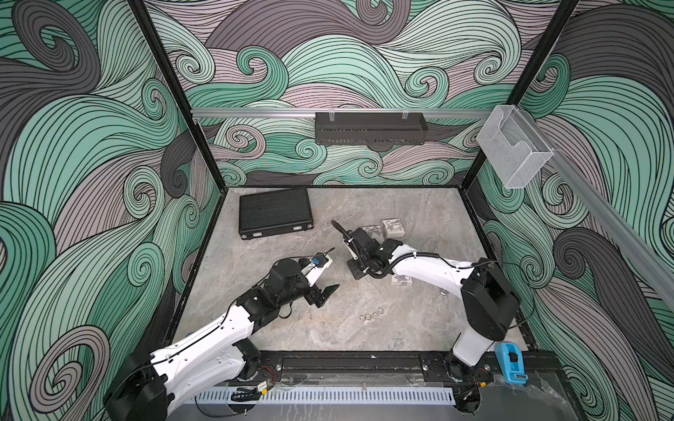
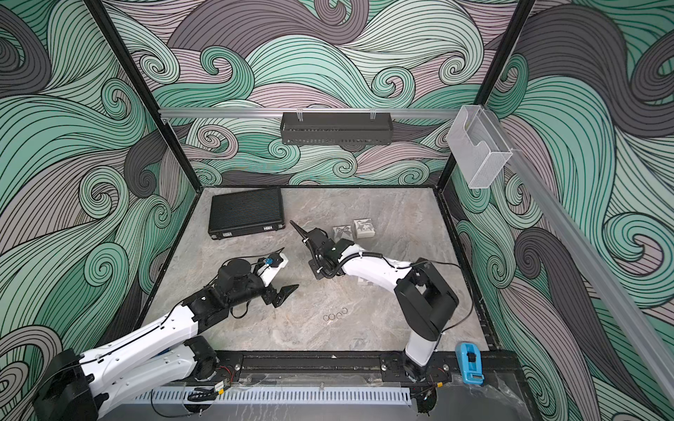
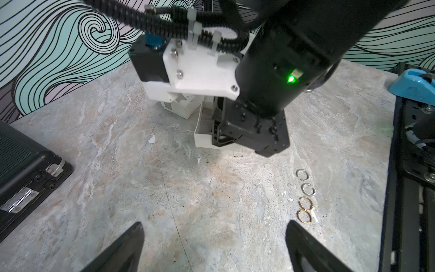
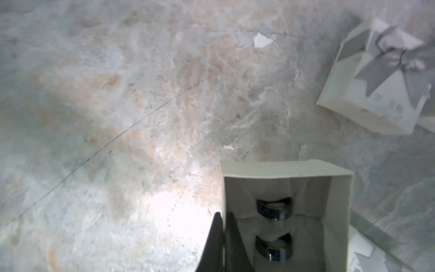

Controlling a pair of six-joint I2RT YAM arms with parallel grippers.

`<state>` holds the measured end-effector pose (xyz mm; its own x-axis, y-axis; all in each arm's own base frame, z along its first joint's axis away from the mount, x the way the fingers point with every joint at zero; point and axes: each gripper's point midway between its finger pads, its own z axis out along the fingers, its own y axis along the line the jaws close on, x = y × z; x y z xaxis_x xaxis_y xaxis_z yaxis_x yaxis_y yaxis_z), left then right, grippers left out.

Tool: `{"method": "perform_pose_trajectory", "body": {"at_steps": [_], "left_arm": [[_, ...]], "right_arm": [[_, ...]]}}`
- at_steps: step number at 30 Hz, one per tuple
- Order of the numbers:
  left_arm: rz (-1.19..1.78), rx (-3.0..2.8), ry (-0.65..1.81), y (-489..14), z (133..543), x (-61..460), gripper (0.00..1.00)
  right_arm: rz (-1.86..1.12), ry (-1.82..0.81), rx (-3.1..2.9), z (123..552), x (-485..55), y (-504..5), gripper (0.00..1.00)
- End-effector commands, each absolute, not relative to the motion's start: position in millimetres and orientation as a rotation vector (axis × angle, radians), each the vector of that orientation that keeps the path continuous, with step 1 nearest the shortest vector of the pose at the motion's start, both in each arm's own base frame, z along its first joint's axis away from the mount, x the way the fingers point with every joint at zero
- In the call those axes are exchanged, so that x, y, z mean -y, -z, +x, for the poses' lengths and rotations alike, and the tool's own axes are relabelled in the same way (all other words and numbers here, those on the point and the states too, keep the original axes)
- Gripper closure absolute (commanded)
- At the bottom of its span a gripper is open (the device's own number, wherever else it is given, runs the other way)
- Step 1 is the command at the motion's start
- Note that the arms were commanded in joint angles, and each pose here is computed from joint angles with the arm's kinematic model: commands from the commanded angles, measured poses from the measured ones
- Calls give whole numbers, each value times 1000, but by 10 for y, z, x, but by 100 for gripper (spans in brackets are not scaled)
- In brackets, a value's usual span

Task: Take the rings out of the lift-off lid box
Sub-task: Place the jewelry box at the center of the board.

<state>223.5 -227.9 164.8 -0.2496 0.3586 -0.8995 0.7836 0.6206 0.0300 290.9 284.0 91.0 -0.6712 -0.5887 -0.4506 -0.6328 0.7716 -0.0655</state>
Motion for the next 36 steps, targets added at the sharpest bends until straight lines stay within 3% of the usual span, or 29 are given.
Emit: {"method": "perform_pose_trajectory", "body": {"at_steps": [1, 6, 27, 36], "left_arm": [[903, -1886, 557, -1569, 2125, 2216, 6], [876, -1881, 548, -1547, 2097, 2148, 6], [826, -1893, 497, -1494, 2206, 2109, 5], [835, -1897, 489, -1472, 2223, 2121, 5]], "right_arm": [[-1449, -229, -2285, 2589, -2880, -984, 100], [-1837, -286, -1777, 2261, -2869, -992, 100], [-2016, -307, -1769, 2333, -2740, -500, 100], [-2019, -270, -1810, 2363, -2692, -426, 78]]}}
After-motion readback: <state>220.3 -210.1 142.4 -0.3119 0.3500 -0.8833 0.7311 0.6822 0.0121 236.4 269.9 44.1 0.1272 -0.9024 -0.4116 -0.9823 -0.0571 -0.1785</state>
